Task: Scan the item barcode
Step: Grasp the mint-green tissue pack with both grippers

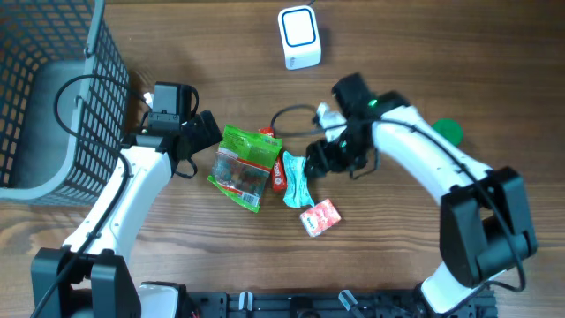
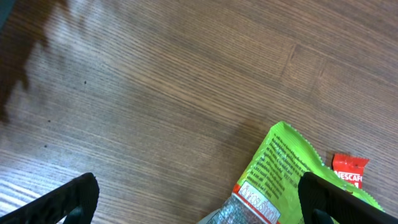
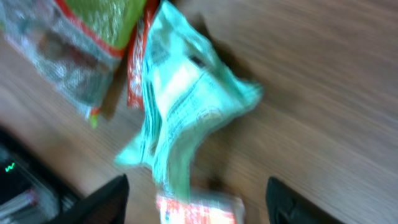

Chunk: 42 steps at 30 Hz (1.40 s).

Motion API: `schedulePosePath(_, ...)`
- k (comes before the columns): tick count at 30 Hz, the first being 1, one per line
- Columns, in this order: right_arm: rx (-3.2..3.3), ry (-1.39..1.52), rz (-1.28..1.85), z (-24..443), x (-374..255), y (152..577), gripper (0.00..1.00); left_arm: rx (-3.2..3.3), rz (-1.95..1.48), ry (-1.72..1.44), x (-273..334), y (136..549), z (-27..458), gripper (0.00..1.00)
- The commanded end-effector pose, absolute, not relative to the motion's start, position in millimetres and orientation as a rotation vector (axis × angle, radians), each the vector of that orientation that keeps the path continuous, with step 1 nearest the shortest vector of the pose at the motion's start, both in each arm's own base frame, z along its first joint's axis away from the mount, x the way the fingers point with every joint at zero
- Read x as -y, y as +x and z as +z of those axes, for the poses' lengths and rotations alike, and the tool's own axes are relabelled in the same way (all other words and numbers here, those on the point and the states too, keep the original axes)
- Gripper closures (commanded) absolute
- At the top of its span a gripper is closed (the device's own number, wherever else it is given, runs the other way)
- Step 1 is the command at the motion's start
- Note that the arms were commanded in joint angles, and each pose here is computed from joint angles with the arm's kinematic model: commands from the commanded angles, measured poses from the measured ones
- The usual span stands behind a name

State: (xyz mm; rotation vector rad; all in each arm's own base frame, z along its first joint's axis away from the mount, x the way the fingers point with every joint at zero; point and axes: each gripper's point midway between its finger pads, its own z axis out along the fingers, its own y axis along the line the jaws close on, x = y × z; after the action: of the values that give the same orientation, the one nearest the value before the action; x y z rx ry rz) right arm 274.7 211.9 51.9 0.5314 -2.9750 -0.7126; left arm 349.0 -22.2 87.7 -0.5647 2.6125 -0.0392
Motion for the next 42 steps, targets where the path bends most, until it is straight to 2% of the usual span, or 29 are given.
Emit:
schedulePosePath(1,2.961,0.555,-0.747,34.9,-232.1,256.5,0.34,-2.593,-0.033,-0.562,20.0,350.7,93.0,0.0)
schedulePosePath(3,2.982,0.547,-0.764,33.0,-239.0,258.9,0.42,-2.593,-0.033,-0.562,20.0,350.7,93.0,0.0)
schedulePosePath(4,2.997,0.536,-0.778,34.0,-241.3,263.1,0.56,-2.593,-0.033,-0.562,20.0,350.7,93.0,0.0)
schedulePosePath(5,3.012,0.544,-0.782,34.2,-242.1,266.7,0.75,-2.593,-0.033,-0.562,20.0,350.7,93.0,0.0)
schedulePosePath(6,3.038,0.544,-0.773,34.1,-240.8,272.8,0.89,-2.593,-0.033,-0.562,20.0,350.6,93.0,0.0)
schedulePosePath(7,3.06,0.53,-0.779,36.6,-238.3,280.6,0.96,-2.593,-0.033,-0.562,20.0,350.7,93.0,0.0)
schedulePosePath(10,3.12,0.349,-0.809,44.4,-215.4,309.2,0.96,-2.593,-0.033,-0.562,20.0,350.7,93.0,0.0)
schedulePosePath(16,3.179,0.098,-0.8,43.8,-157.4,340.0,0.96,-2.593,-0.033,-0.562,20.0,350.7,93.0,0.0)
schedulePosePath(20,3.173,0.099,-0.777,42.0,-142.8,338.6,0.96,-2.573,-0.043,-0.56,20.6,355.1,95.3,0.0)
schedulePosePath(22,3.161,0.089,-0.77,41.7,-140.7,335.7,0.96,-2.581,-0.252,-0.522,47.3,359.8,99.6,0.0)
schedulePosePath(25,3.133,0.098,-0.917,54.8,-143.6,336.9,0.96,-2.583,-0.762,-0.381,111.4,356.5,120.6,0.0)
schedulePosePath(26,3.107,0.086,-0.99,59.6,-146.2,336.7,0.96,-2.576,-0.903,-0.407,125.9,353.4,128.2,0.18)
schedulePosePath(27,3.095,0.082,-1.021,61.6,-147.2,336.6,0.96,-2.575,-0.994,-0.414,138.2,349.9,133.2,0.7)
schedulePosePath(28,3.081,0.078,-1.044,63.0,-148.8,335.5,0.96,-2.579,-1.028,-0.398,150.1,347.2,135.5,0.96)
schedulePosePath(32,3.046,0.061,-1.045,58.3,-149.8,326.3,0.96,-2.58,-1.123,-0.228,212.3,333.8,142.0,0.96)
schedulePosePath(37,2.999,0.057,-1.087,55.4,-153.7,316.7,0.96,-2.644,-1.219,-0.107,283.3,319.3,107.2,0.96)
schedulePosePath(39,3.01,0.049,-1.06,53.9,-150.5,317.3,0.82,-2.641,-1.243,-0.037,304.5,314.7,96.6,0.96)
schedulePosePath(40,3.018,0.039,-1.062,60.7,-148.1,321.9,0.68,-2.619,-1.256,-0.018,308.8,316.6,98.9,0.96)
schedulePosePath(42,3.032,0.016,-1.069,79.9,-142.5,330.5,0.61,-2.591,-1.268,-0.014,310.4,320.7,103.1,0.96)
